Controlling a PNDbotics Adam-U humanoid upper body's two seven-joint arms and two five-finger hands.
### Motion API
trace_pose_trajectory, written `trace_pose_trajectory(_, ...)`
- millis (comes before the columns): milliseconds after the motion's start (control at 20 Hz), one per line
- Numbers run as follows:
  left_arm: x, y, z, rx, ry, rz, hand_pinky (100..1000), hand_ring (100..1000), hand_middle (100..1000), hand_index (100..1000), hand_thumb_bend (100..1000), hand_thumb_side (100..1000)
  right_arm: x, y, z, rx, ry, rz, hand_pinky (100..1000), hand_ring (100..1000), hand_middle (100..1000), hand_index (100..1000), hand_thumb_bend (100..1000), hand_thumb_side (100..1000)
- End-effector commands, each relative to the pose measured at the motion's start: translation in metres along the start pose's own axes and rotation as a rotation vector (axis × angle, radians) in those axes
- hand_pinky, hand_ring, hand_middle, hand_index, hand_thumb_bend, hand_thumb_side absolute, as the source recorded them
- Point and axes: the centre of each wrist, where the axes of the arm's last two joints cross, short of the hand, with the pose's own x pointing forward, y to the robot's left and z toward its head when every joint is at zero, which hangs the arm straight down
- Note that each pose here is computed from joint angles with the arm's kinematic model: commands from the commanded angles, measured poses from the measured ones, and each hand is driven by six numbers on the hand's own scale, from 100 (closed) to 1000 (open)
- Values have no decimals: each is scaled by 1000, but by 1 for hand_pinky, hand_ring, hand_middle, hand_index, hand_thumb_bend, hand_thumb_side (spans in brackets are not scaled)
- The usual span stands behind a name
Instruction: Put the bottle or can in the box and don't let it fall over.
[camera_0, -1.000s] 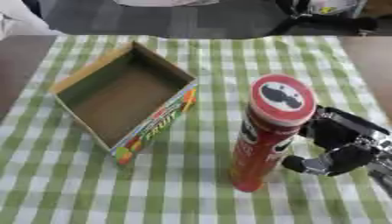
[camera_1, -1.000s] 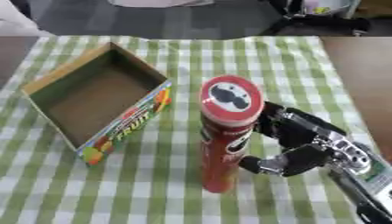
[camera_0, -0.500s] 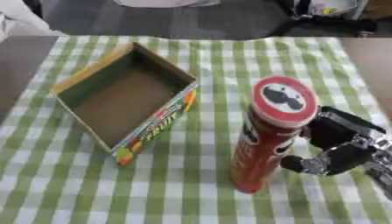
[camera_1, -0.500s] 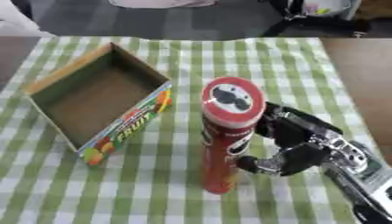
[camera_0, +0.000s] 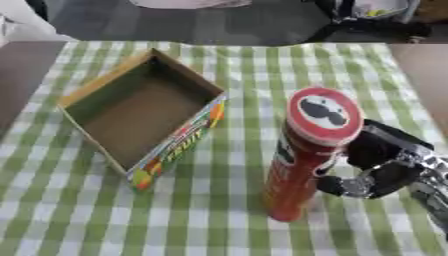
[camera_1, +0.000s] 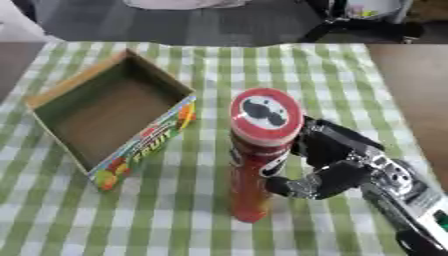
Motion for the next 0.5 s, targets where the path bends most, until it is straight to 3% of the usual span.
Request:
trace_pose_trajectory(50, 11, 0, -6, -13, -34, 0, 761, 921, 846, 885, 607, 837, 6, -3, -3, 8, -17, 7, 941, 983, 962, 983, 507, 100)
trace_pose_trajectory(500, 10, 0, -5, -14, -32, 2, 761, 922, 846, 884, 605, 838, 6, -3, -8, 33, -37, -4, 938, 976, 956, 977, 507, 100)
